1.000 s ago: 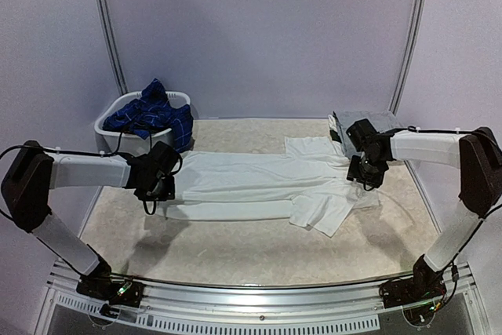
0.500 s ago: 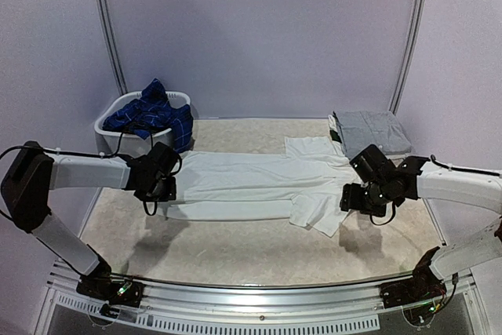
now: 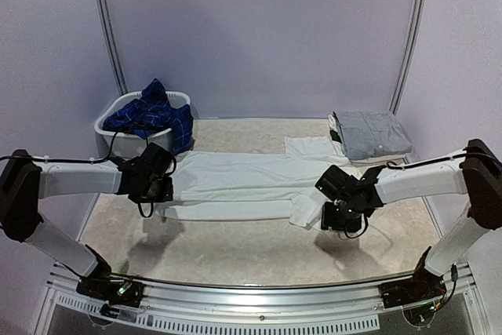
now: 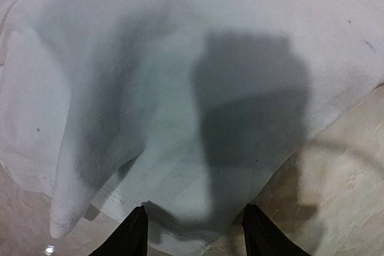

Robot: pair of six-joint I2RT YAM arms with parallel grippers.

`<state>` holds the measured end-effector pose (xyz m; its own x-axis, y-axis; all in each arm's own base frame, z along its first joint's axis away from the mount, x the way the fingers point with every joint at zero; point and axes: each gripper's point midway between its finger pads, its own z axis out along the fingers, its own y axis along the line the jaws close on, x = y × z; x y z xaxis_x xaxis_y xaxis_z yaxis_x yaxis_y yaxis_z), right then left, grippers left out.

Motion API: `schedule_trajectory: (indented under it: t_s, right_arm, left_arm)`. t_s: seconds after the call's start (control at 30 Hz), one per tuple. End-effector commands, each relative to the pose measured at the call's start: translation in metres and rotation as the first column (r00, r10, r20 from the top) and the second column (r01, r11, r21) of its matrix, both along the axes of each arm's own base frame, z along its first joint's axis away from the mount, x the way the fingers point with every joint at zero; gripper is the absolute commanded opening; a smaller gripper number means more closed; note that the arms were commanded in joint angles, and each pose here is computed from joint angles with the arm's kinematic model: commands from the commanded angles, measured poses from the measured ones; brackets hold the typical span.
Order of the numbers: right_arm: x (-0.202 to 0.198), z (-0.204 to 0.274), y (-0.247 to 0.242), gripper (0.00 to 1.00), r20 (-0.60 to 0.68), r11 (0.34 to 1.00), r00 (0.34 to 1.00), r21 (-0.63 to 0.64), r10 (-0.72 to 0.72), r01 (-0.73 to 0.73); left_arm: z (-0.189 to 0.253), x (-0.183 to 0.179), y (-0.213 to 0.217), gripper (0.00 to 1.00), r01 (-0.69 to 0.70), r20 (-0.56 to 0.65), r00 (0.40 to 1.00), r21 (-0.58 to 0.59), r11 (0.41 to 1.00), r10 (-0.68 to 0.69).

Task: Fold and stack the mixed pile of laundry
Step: Fold the flattened T-shirt at the center of the board.

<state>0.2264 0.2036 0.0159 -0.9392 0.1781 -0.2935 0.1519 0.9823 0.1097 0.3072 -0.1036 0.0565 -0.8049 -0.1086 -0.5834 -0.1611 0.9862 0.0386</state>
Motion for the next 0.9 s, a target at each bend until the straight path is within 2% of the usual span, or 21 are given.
schedule_trajectory:
  t_s: [0.0, 0.07, 0.17, 0.27, 0.43, 0.57, 0.73, 0.87]
  right_arm:
    - [-0.005, -0.009, -0.015, 0.52, -0.019, 0.981, 1.0, -0.194, -0.025, 0.021]
    - [-0.007, -0.022, -0.012, 0.45, -0.052, 0.975, 0.999, -0.22, -0.016, 0.004]
    - [-0.01, -0.038, -0.009, 0.2, -0.1, 0.969, 0.995, -0.247, 0.001, -0.026]
    - [-0.015, -0.044, -0.014, 0.01, -0.121, 0.961, 0.993, -0.274, 0.002, -0.035]
    - [-0.023, -0.023, -0.028, 0.0, -0.1, 0.945, 0.995, -0.325, 0.004, -0.036]
    - [-0.027, 0.028, -0.042, 0.0, -0.008, 0.933, 1.0, -0.361, 0.013, -0.015]
    - [-0.044, 0.102, -0.051, 0.0, 0.153, 0.975, 0.988, -0.221, 0.03, 0.005]
    - [-0.06, 0.133, -0.053, 0.0, 0.222, 0.993, 0.973, -0.112, 0.059, -0.035]
  left_arm:
    - [0.002, -0.005, 0.004, 0.0, 0.007, 0.005, 1.0, -0.003, 1.0, -0.007]
    - [0.003, -0.006, 0.004, 0.0, 0.007, 0.012, 1.0, -0.004, 1.0, -0.007]
    - [0.004, -0.007, 0.006, 0.0, 0.007, 0.015, 1.0, -0.001, 1.0, -0.007]
    - [0.004, -0.007, 0.005, 0.0, 0.01, 0.013, 1.0, -0.001, 1.0, -0.01]
    - [0.004, -0.009, 0.005, 0.0, 0.011, 0.011, 1.0, -0.007, 1.0, -0.011]
    - [0.009, -0.015, 0.005, 0.0, 0.014, 0.019, 1.0, -0.023, 1.0, -0.013]
    - [0.023, -0.027, 0.009, 0.0, 0.01, 0.045, 0.999, -0.039, 0.999, -0.008]
    - [0.033, -0.042, 0.007, 0.0, 0.028, 0.061, 0.998, -0.062, 0.998, -0.024]
